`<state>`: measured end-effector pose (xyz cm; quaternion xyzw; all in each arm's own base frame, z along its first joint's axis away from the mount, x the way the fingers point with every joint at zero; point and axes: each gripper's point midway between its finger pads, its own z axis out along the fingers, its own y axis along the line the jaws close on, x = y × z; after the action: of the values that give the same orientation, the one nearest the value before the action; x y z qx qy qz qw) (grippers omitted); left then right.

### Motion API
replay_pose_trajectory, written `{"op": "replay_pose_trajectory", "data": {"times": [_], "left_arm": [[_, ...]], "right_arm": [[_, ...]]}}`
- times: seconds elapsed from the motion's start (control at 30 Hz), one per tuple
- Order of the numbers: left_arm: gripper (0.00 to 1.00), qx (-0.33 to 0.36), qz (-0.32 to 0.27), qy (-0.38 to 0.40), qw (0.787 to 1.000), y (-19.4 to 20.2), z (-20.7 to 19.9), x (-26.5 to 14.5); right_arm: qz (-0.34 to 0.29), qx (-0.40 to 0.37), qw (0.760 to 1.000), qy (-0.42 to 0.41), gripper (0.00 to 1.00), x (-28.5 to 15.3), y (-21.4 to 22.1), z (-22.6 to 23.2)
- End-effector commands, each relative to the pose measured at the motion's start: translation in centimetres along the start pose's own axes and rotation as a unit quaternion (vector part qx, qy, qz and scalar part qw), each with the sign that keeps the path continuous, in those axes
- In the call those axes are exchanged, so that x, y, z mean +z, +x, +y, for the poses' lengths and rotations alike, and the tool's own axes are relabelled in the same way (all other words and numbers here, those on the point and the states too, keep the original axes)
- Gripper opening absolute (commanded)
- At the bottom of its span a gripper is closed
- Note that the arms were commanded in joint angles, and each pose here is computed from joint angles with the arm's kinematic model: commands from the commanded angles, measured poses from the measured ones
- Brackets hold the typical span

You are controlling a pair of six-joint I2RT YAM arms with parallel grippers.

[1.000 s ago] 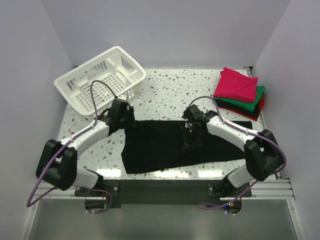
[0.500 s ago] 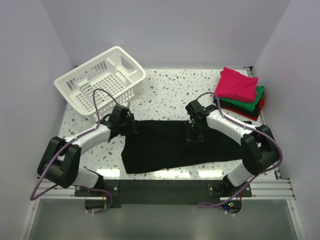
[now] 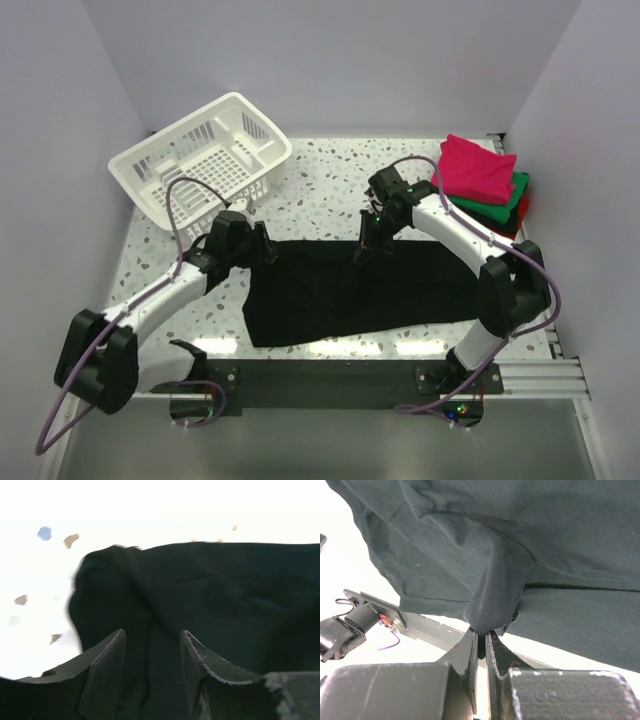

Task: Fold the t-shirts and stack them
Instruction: Fold the tshirt

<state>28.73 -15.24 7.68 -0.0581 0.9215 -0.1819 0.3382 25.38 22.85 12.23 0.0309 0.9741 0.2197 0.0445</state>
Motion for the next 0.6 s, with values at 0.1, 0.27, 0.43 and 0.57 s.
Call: {"op": "replay_pose_trajectory", "data": {"times": [0.1,0.27,0.43,0.57], "left_arm": [[0.59,0.047,0.008,0.17,0.984,2.5,-8.7,-2.6],[0.65,0.077,0.043,0.267,0.96,5.1,-16.6,-3.6],[0.69,0.104,0.096,0.275,0.951,8.9,-19.5,-3.1],[0.7,0.11,0.126,0.229,0.959,11.2,-18.9,-2.5]], "right_arm": [[-0.001,0.026,0.999,-0.047,0.0,-0.4,-0.8,2.4],[-0.009,0.055,0.997,-0.062,0.0,-0.1,-1.1,3.1],[-0.02,0.069,0.995,-0.063,0.0,-0.1,-1.6,3.2],[-0.022,0.071,0.996,-0.054,0.0,0.1,-1.6,2.8]]}}
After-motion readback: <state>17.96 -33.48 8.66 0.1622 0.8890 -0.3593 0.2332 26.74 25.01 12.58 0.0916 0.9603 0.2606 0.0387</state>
